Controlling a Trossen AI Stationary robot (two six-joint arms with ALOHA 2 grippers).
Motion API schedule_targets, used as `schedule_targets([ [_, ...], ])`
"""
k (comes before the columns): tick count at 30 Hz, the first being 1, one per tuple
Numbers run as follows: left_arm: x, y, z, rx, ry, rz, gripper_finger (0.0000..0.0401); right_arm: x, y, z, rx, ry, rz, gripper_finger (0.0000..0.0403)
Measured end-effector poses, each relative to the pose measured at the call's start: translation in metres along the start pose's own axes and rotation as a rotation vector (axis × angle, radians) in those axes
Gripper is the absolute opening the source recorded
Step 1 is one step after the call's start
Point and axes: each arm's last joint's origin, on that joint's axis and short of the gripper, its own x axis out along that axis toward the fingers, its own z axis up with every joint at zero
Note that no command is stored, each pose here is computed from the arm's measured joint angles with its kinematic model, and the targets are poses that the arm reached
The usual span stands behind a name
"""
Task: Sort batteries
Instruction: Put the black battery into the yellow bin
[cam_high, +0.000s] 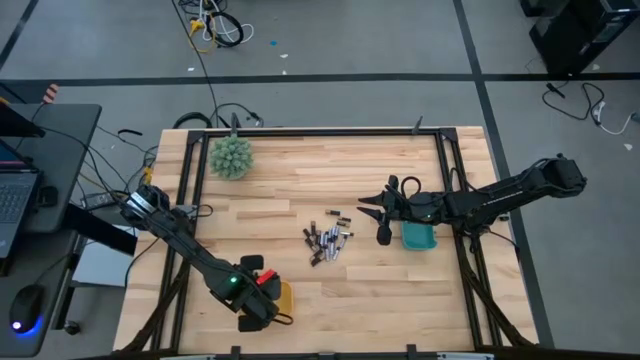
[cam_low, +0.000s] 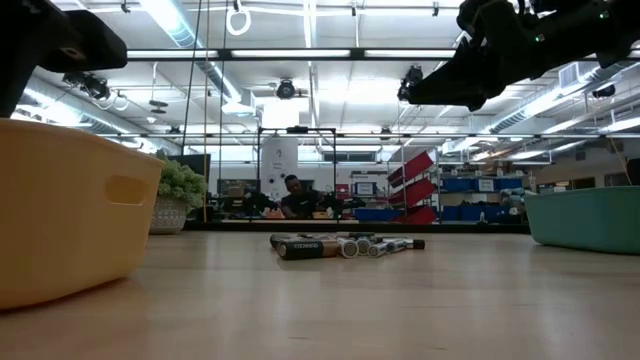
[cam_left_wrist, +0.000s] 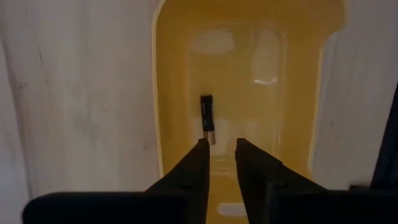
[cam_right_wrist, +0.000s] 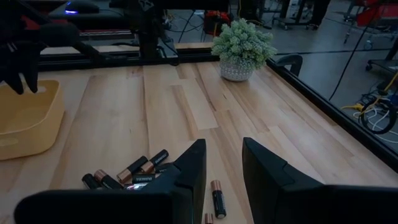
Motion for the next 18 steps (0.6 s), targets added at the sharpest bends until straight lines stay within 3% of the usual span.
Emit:
schedule_targets([
  [9, -0.019, 0.015, 0.016, 0.078, -0.059, 0.026, 0.0080, -0.002, 0.006, 0.006, 0.002, -0.061, 0.032, 0.0090],
  [14, -0.034, 0.033, 0.034, 0.251, -0.192, 0.269, 0.0080, -0.002, 0.006, 0.008, 0.012, -0.066, 0.034, 0.0090],
  [18, -0.034, 0.060, 0.047, 0.378, -0.175, 0.474, 0.0080, -0.002, 0.011, 0.020, 0.005, -0.061, 0.047, 0.0090],
])
